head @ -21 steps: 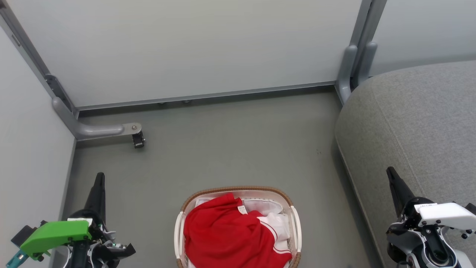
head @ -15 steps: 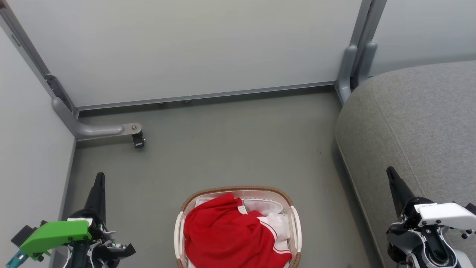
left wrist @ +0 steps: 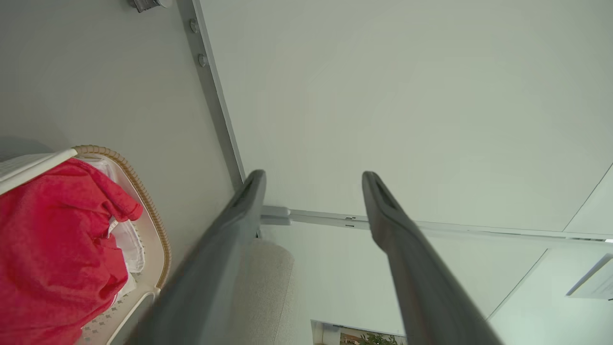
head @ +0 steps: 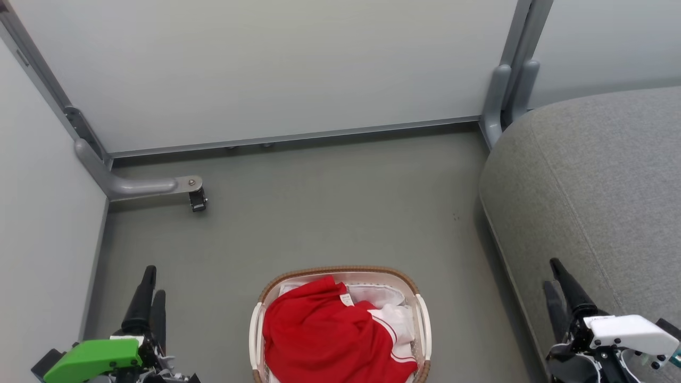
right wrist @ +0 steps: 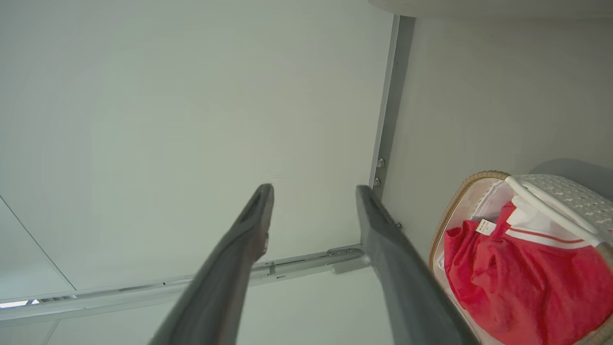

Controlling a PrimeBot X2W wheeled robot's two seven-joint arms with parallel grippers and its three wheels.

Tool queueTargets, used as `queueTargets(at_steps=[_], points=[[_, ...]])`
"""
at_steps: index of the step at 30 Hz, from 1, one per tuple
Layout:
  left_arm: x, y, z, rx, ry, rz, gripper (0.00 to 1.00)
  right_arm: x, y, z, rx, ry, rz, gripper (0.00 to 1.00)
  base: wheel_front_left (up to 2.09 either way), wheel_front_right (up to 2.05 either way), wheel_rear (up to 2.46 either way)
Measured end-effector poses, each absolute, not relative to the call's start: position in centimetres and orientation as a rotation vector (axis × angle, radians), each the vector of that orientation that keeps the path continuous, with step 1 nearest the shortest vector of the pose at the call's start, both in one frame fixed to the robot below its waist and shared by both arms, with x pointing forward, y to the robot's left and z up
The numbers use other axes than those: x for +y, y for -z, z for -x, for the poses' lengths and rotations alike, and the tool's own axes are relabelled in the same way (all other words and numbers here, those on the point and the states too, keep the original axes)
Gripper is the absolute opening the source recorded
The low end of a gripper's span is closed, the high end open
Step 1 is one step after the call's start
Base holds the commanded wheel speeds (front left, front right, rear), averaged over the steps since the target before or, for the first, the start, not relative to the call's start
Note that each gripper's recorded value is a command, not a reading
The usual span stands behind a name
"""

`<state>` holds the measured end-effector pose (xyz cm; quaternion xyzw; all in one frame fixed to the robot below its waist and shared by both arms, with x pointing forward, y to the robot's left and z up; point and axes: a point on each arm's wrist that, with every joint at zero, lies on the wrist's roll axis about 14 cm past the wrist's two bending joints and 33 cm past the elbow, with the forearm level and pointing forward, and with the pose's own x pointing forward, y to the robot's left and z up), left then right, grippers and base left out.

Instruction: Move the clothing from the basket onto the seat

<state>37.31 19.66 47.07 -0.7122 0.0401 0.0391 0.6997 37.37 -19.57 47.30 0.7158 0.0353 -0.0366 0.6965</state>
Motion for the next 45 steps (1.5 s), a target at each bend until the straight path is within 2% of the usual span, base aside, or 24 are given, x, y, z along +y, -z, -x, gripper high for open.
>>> queueTargets(at_steps=[10,21,35,45], points=[[18.9,-47.0,-37.0,0.09,-0.091,1.563,1.0,-19.2,-46.8,-37.1,0.081,0.105,-1.572,1.0,0.0,0.0,0.0],[18.4,-47.7,-37.0,0.073,-0.072,1.441,1.0,-19.8,-46.7,-37.1,0.059,0.134,-1.461,1.0,0.0,0.0,0.0],[18.0,-48.7,-36.9,0.061,-0.063,1.208,1.0,-20.7,-47.4,-37.3,0.027,0.138,-1.225,1.0,0.0,0.0,0.0],[16.7,-49.4,-36.8,0.057,-0.021,0.987,1.0,-20.0,-48.3,-37.3,0.021,0.091,-0.99,1.0,0.0,0.0,0.0]])
